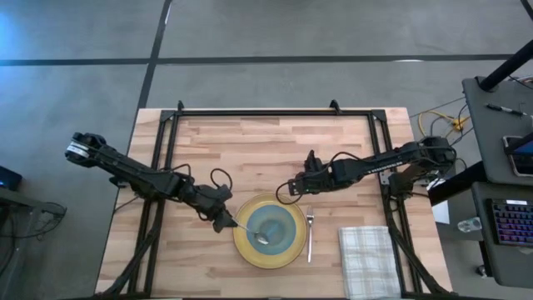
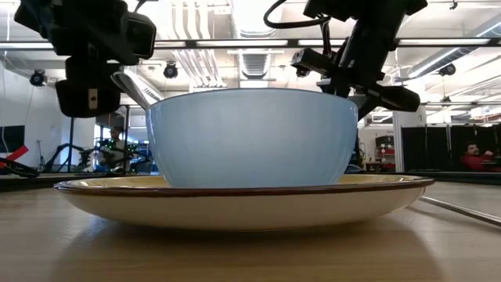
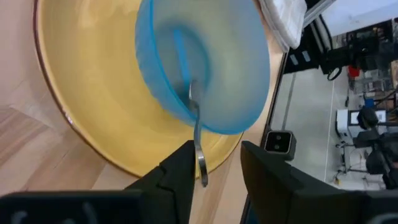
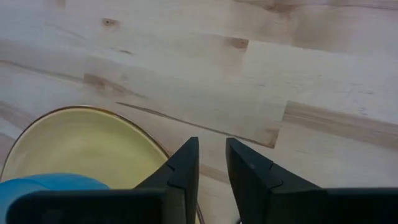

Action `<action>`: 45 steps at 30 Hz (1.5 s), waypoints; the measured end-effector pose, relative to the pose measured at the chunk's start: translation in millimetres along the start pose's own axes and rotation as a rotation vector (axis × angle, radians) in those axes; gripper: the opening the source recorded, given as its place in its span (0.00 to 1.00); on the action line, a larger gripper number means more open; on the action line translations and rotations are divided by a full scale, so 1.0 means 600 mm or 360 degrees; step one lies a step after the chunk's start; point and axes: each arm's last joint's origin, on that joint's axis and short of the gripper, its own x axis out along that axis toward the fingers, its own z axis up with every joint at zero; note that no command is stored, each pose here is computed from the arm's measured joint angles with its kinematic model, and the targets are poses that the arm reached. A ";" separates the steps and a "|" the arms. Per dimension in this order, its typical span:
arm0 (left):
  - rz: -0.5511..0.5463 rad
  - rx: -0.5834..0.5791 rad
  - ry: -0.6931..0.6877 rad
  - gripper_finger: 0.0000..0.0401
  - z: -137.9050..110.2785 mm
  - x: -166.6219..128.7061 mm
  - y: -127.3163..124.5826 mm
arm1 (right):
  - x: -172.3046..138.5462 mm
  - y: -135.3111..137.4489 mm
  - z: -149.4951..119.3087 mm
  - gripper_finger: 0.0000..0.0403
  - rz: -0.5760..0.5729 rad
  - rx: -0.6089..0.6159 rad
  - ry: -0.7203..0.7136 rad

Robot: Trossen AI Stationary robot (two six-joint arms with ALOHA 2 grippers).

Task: Set table place
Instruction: Put the silver spoon into the blue bowl, then return to Home Position

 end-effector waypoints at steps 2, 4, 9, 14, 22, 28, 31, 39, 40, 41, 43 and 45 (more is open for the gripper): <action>0.0010 0.0002 0.0039 0.28 -0.002 -0.001 0.002 | 0.000 0.001 0.000 0.19 0.0006 0.0002 -0.0006; 0.0020 0.0003 0.0075 0.28 -0.004 -0.001 0.004 | 0.000 0.001 0.001 0.20 0.0007 0.0002 -0.0014; -0.0003 0.0005 0.0075 0.28 -0.004 -0.001 0.001 | 0.000 0.001 0.001 0.20 0.0010 0.0001 -0.0018; -0.0011 0.0006 0.0064 0.28 -0.002 -0.002 -0.001 | 0.000 0.001 0.001 0.21 0.0010 0.0001 -0.0019; -0.0140 0.0192 -0.0056 0.28 0.010 -0.037 -0.023 | 0.000 0.002 -0.002 0.20 0.0014 -0.0010 -0.0016; -0.0316 0.0355 -0.0199 0.28 0.017 -0.091 -0.044 | -0.015 0.021 -0.003 0.18 0.0100 -0.0162 -0.0149; -0.0489 0.0391 -0.0316 0.28 0.021 -0.124 -0.059 | -0.057 0.075 -0.013 0.18 0.0405 -0.0554 -0.0281; -0.0896 0.0509 -0.0597 0.28 0.022 -0.215 -0.083 | -0.178 0.163 0.018 0.20 0.0828 -0.0820 -0.0534; -0.0948 0.0475 -0.0618 0.28 0.021 -0.226 -0.084 | -0.195 0.171 0.023 0.20 0.0881 -0.0804 -0.0545; -0.1002 0.0490 -0.0658 0.28 0.021 -0.237 -0.086 | -0.214 0.178 0.027 0.19 0.0940 -0.0832 -0.0561; -0.1105 0.0668 -0.0758 0.28 0.019 -0.258 -0.092 | -0.259 0.195 0.026 0.19 0.1125 -0.1061 -0.0588; -0.1280 0.0935 -0.0816 0.28 0.014 -0.275 -0.100 | -0.296 0.205 0.015 0.18 0.1371 -0.1441 -0.0557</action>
